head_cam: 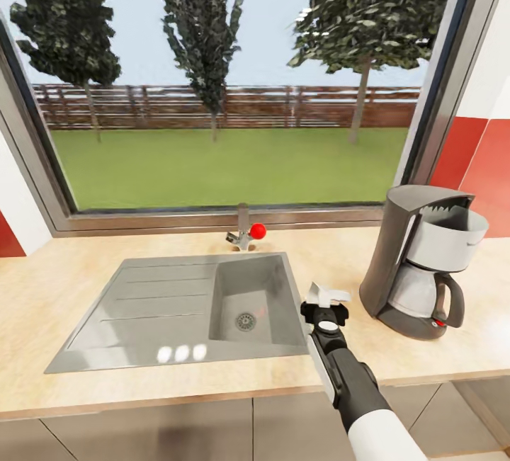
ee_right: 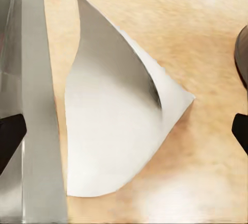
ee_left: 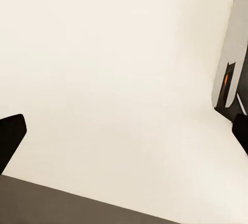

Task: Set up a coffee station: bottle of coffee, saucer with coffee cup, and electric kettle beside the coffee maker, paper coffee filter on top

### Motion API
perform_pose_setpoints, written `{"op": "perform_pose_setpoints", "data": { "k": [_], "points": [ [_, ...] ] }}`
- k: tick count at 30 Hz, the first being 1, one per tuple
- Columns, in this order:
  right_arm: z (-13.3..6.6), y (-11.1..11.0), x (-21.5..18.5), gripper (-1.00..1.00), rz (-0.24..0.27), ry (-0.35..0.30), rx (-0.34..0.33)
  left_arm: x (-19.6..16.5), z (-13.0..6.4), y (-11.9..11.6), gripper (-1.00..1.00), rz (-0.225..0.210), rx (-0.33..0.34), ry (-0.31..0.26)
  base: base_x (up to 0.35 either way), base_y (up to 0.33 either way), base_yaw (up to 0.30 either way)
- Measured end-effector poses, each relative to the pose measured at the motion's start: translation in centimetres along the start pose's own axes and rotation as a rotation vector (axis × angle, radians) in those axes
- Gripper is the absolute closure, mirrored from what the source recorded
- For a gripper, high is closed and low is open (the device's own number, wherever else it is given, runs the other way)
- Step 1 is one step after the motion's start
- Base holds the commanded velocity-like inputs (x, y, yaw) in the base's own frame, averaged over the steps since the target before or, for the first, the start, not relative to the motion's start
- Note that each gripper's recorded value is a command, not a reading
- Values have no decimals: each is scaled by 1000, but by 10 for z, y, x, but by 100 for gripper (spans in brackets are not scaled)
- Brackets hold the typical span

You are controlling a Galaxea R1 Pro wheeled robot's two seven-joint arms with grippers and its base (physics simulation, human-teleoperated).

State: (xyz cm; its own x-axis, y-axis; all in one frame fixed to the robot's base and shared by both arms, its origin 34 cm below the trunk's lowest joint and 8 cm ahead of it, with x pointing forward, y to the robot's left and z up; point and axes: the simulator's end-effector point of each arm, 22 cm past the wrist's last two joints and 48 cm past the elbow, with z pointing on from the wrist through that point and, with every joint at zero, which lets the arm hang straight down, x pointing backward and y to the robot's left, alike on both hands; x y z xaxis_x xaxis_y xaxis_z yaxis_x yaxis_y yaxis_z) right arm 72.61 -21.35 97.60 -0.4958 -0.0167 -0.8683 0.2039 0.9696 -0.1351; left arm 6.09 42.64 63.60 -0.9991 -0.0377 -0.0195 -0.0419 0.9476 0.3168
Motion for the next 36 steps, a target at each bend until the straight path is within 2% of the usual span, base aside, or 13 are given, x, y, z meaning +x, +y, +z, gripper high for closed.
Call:
{"op": "perform_pose_setpoints", "data": {
  "k": [6, 25, 30, 36],
  "points": [
    [3, -2, 15, -100, -3, 32, 4, 0, 0, -2, -100, 0, 3, 0, 0, 0, 0],
    [3, -3, 14, -100, 1, 31, 7, 0, 0, 0, -100, -1, -1, 2, 32, 0, 0],
    [6, -14, 19, -100, 27, 47, 28, 0, 0, 0, -100, -1, 0, 2, 23, -27, 0],
    [7, -17, 20, -100, 33, 51, 33, 1, 0, 0, -100, -1, -1, 2, 3, -3, 0]
  ]
}}
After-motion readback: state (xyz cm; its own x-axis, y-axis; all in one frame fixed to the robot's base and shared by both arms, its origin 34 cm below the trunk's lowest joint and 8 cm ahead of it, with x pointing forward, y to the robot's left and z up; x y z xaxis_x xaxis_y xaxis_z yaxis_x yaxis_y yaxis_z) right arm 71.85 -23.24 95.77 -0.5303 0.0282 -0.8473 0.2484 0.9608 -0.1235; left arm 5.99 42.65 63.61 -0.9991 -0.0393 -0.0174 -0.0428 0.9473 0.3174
